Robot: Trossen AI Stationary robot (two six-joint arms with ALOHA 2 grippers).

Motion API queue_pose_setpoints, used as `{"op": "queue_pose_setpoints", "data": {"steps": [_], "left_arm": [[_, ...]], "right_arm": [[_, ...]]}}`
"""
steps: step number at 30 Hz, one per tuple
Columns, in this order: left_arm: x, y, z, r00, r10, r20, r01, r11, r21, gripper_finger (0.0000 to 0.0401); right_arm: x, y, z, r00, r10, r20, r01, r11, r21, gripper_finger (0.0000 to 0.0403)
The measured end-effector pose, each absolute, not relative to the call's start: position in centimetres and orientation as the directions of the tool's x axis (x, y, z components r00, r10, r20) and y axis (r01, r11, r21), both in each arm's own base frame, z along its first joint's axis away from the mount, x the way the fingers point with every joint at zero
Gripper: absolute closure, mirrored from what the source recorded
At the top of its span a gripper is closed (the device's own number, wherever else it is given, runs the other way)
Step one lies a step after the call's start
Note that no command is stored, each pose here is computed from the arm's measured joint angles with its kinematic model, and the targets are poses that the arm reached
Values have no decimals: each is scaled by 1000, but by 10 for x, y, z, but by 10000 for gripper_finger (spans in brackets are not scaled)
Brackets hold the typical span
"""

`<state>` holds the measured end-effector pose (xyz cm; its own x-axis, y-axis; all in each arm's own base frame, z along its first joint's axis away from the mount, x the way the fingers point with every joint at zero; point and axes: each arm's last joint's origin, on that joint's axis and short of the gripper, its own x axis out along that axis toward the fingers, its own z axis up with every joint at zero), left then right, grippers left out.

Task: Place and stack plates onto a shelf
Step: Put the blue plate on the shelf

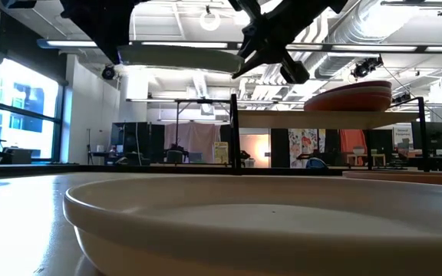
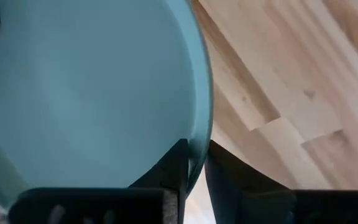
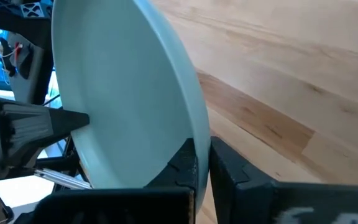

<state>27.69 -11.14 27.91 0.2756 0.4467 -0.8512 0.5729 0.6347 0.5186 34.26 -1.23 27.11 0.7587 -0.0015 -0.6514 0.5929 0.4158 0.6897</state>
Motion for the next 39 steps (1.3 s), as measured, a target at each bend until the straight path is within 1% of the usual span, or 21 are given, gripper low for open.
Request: {"op": "queue_pose_setpoints", "data": {"steps": [5,10,14,19,25,29,32,39], "left_arm": [[279,-107,278,244,397,-885,512,722,465,324],[280,-103,278,238,398,-886,440,769,464,284],[279,-103,280,250,421,-872,366,792,488,266],[276,-101,285,267,428,-863,262,830,493,265],[268,-96,298,311,456,-834,163,839,519,269],[260,-93,308,333,444,-832,119,855,504,270],[254,-90,315,350,450,-821,64,863,500,270],[240,-78,330,368,519,-771,-70,843,534,270]], "right_arm": [[342,-12,271,757,-2,-653,595,415,688,402],[342,-14,270,748,-7,-664,607,412,680,402],[340,-20,269,740,-10,-672,615,415,671,403],[339,-33,269,741,9,-671,606,423,674,403],[336,-49,269,739,12,-673,603,433,670,403],[333,-61,271,740,4,-673,603,440,665,403],[328,-70,276,752,8,-659,587,446,676,403],[301,-96,302,789,-57,-612,562,470,680,403]]}}
